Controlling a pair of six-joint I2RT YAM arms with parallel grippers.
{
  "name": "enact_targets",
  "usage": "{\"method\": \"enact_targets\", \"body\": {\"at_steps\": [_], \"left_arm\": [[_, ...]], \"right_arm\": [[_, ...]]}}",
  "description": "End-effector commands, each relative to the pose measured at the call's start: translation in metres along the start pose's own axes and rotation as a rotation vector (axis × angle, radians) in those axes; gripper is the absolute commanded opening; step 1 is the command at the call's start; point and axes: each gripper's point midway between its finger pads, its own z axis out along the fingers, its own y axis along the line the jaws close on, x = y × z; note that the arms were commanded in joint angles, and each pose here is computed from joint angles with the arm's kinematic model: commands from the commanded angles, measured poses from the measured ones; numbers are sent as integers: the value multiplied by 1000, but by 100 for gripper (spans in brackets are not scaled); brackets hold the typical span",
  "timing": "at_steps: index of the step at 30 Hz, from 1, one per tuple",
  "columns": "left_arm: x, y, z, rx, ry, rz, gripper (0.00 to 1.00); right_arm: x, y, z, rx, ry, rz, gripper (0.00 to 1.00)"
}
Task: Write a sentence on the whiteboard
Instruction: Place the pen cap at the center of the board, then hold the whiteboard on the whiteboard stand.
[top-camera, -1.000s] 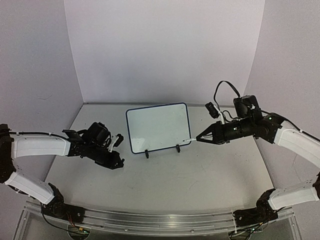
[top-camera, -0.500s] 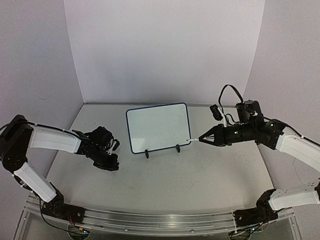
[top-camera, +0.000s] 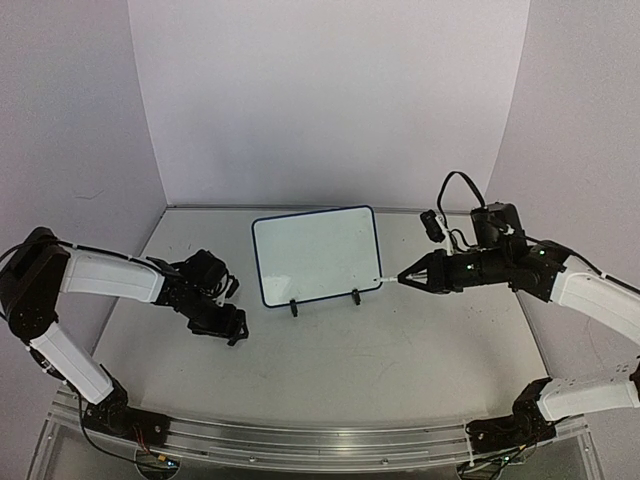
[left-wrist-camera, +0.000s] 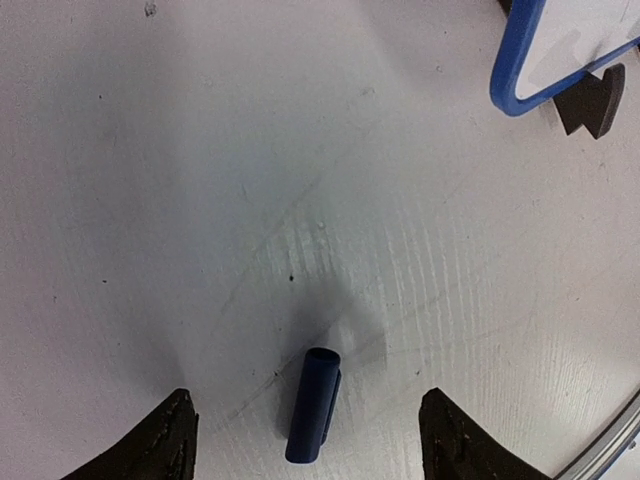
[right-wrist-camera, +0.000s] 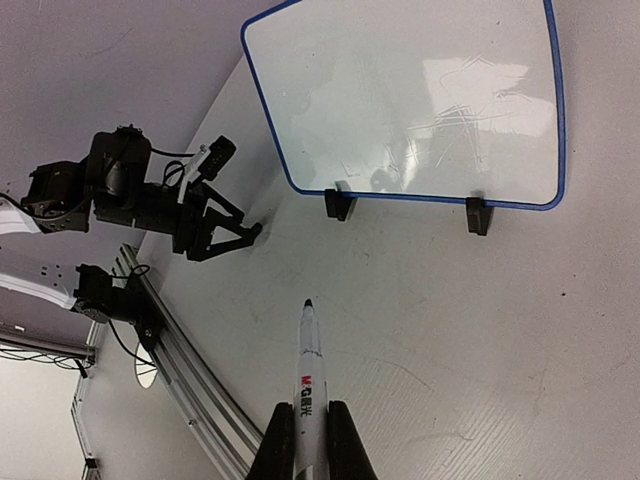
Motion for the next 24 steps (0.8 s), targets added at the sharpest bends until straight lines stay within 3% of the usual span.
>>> {"method": "enact_targets", "body": {"at_steps": [1, 4, 12, 19, 24], "left_arm": [[-32, -10, -31, 24, -98, 25, 85], [-52, -19, -57, 83, -138, 55, 91], [-133, -44, -119, 340, -242, 208, 91], [-184, -43, -123, 525, -341, 196, 88], [-199, -49, -119, 562, -336, 244, 82]], "right_arm": [[-13, 9, -4, -2, -69, -29, 0], [-17, 15, -3, 0, -100, -43, 0], [-39, 35, 11, -56, -208, -45, 0], [-45, 55, 39, -77, -206, -65, 0], [-47, 62, 57, -96, -206, -70, 0]]}}
